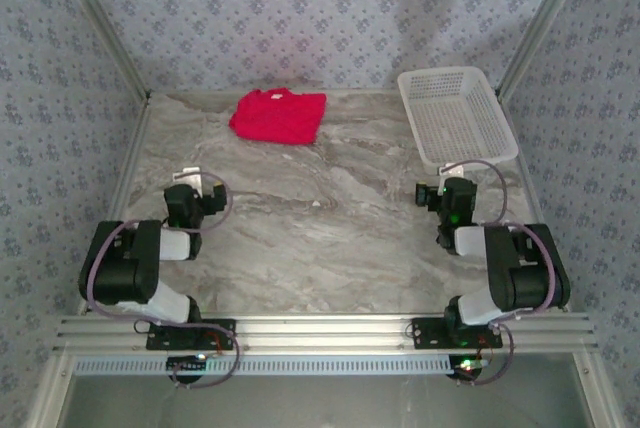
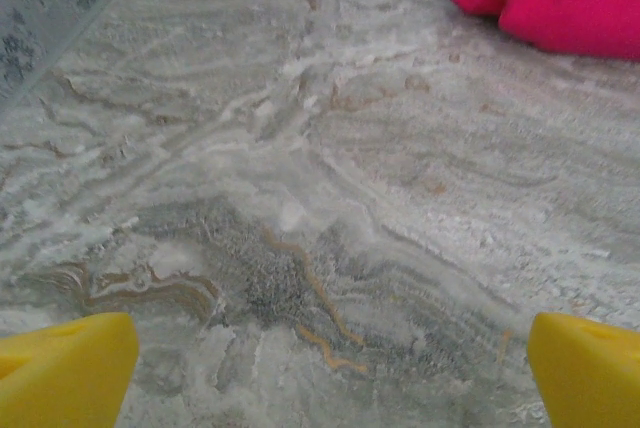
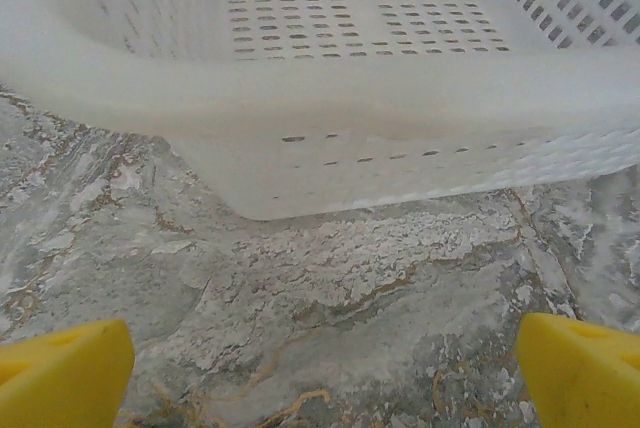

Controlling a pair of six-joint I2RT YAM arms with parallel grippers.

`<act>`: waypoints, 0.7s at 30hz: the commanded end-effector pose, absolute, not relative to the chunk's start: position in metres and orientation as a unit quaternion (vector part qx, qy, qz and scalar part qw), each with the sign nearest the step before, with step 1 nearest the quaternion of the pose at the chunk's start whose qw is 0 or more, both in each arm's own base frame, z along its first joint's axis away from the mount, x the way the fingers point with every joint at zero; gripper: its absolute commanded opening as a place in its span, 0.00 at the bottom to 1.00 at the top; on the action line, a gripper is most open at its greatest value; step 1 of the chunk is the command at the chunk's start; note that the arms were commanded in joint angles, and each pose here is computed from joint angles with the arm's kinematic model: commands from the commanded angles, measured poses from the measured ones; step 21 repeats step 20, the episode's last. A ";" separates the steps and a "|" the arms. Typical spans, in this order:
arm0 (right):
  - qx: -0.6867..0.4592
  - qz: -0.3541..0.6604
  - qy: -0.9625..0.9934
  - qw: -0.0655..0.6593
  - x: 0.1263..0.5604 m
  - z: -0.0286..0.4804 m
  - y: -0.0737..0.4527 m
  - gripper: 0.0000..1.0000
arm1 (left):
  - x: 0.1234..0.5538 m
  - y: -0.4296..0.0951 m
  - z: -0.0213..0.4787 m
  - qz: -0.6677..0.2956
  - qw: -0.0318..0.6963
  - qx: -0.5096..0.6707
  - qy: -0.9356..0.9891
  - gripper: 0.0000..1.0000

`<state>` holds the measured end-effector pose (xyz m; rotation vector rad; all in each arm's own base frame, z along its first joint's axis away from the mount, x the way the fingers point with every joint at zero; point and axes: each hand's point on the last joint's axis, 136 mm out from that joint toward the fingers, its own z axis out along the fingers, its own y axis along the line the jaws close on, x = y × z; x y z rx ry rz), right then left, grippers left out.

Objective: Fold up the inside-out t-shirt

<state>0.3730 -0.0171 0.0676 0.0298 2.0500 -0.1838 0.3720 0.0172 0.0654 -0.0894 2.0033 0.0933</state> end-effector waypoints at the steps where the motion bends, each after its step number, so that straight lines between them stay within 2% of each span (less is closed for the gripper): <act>1: 0.012 -0.062 0.815 0.576 0.388 0.088 -0.017 1.00 | 0.390 0.011 0.093 0.019 0.581 -0.024 0.814 1.00; 2: 0.011 -0.064 0.828 0.557 0.385 0.084 -0.017 1.00 | 0.390 0.008 0.092 0.015 0.573 -0.017 0.819 1.00; 5: 0.015 -0.073 0.820 0.567 0.384 0.088 -0.018 1.00 | 0.397 0.007 0.089 0.011 0.555 -0.013 0.832 1.00; 21: 0.015 -0.077 0.817 0.572 0.384 0.090 -0.017 1.00 | 0.398 0.011 0.088 0.012 0.554 -0.022 0.832 1.00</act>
